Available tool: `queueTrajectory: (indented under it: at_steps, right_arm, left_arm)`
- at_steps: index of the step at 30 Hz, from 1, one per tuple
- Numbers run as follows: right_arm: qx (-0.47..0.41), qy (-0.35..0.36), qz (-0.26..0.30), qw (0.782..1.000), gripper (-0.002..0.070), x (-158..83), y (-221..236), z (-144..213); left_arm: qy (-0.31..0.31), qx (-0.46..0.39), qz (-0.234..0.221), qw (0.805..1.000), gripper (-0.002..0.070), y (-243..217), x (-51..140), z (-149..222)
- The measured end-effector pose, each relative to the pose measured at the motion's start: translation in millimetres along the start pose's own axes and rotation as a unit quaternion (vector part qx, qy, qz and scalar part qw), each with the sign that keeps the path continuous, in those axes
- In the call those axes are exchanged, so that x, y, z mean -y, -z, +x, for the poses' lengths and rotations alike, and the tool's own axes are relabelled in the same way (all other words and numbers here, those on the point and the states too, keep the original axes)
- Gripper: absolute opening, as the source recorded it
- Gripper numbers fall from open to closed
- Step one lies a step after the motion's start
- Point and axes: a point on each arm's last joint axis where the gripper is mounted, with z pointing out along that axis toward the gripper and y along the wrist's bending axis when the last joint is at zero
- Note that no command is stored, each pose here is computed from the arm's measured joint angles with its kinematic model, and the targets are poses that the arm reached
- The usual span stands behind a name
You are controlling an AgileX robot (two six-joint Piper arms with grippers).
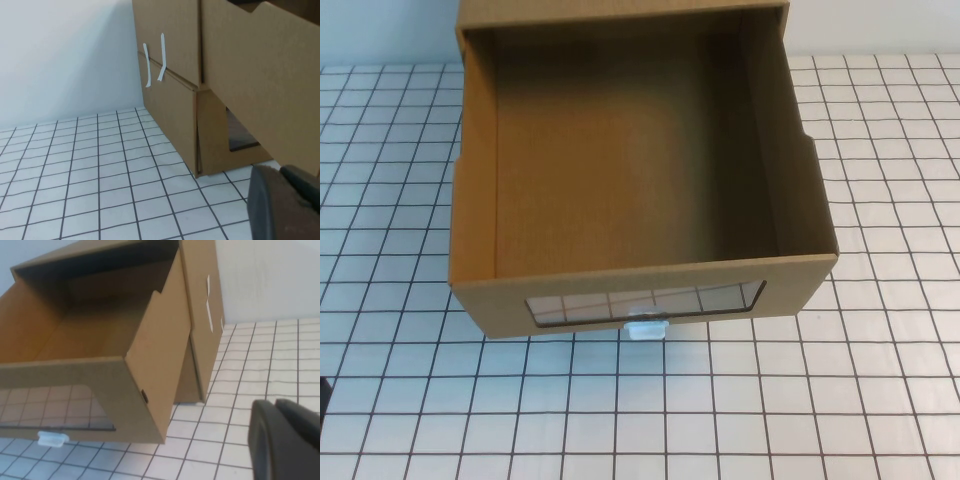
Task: Open the shoe box
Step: 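Pull the top drawer of the cardboard box fully open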
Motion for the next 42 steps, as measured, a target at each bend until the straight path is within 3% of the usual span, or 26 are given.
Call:
queueTrajectory:
  at_steps: [12,18,22,27,35,42]
  right_arm:
    - [0.007,0.025,0.012,1.000,-0.0013,2.1,0.3,0.3]
    - [0.017,0.024,0.128,0.991,-0.0013,24.2,-0.1,22.5]
    - [0.026,0.024,0.173,0.984,-0.0013,33.6,5.7,41.4]
    - [0.030,0.038,0.178,0.983,-0.0013,34.4,11.1,50.3]
    - [-0.097,0.026,0.193,0.976,-0.0013,37.4,13.8,73.3]
    - [-0.106,0.026,0.193,0.975,-0.0013,37.6,14.2,74.8]
  left_arm:
    - [0.001,0.000,0.000,1.000,-0.0002,0.0,0.0,0.0]
    - [0.000,0.000,0.000,1.000,-0.0002,0.0,0.0,0.0]
    - [0.000,0.000,0.000,1.000,-0.0002,0.0,0.0,0.0]
    - [0.000,-0.001,0.000,1.000,-0.0002,0.0,0.1,0.2]
    - [0.000,-0.001,0.000,1.000,-0.0002,0.0,0.1,0.2]
    - [0.001,-0.001,0.000,1.000,-0.0002,0.0,0.1,0.2]
